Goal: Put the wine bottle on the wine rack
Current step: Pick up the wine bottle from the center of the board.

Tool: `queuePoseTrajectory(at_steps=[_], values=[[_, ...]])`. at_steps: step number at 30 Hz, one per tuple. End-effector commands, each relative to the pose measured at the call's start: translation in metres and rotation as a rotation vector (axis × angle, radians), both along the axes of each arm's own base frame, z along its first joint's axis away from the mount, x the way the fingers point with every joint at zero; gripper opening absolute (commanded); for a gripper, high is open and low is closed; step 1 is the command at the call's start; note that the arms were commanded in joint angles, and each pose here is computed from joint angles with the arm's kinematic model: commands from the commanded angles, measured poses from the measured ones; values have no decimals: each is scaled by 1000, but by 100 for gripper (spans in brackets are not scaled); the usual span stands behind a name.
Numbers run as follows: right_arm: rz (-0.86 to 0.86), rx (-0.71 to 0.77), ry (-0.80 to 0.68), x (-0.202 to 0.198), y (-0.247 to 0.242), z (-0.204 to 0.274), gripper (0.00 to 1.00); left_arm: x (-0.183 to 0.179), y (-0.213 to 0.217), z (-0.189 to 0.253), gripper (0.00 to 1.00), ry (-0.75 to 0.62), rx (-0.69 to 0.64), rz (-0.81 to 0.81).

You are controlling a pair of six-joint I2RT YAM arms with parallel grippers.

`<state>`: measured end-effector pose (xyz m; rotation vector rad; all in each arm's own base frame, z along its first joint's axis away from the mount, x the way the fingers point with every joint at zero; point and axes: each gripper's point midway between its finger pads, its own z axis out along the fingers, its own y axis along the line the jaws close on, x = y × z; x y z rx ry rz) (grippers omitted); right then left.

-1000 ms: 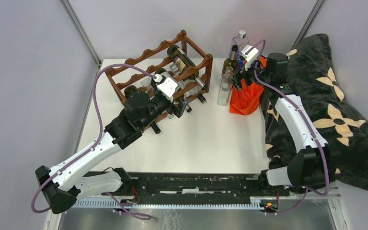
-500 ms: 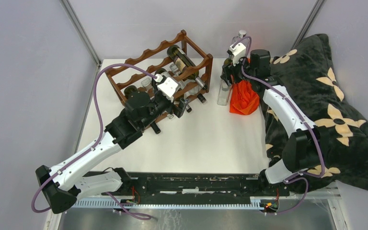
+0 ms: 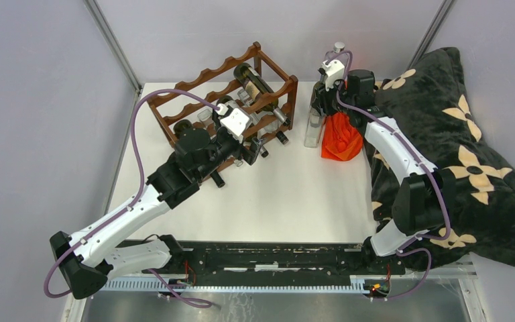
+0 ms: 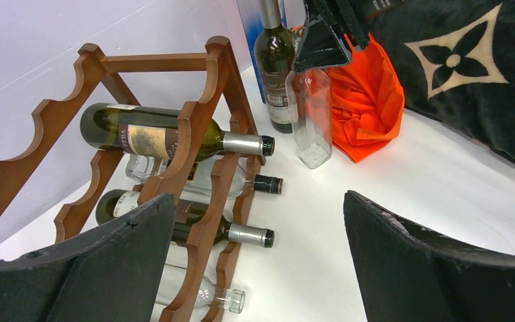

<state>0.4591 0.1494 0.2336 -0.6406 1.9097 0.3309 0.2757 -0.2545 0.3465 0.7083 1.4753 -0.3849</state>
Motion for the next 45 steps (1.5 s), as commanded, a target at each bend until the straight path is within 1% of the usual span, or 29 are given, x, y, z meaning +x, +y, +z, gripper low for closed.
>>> queuePoseTrajectory(at_steps=[1,5,7,8,9,11,14,17,21,29,38,41,45], values=[[-25,62,-101,14,4,37,44,1,1,17,100,-60,-15,-3],[-31,78,-97,16,5,36,42,1,1,17,100,-59,-15,-3],[-34,85,-96,17,5,36,36,2,1,17,100,-61,-14,-1],[-34,86,-94,18,5,35,30,2,1,17,100,-61,-13,-1],[-35,87,-90,18,5,34,28,2,1,17,100,-60,-14,-1],[-38,89,-91,18,5,35,18,1,2,18,100,-62,-14,-1],[-44,102,-97,14,1,40,8,1,2,18,100,-61,-14,-2],[-34,119,-123,4,-1,51,4,1,2,18,100,-62,-15,-2],[2,152,-150,-15,-1,67,0,1,1,18,100,-61,-13,-4],[73,241,-179,-61,-6,84,0,2,1,16,100,-58,-13,-3],[290,297,-137,-122,9,77,0,2,0,16,100,-54,-13,-6],[350,321,-128,-140,14,72,0,1,0,16,100,-56,-14,-8],[403,382,-81,-160,21,64,0,1,-1,16,100,-55,-14,-10]])
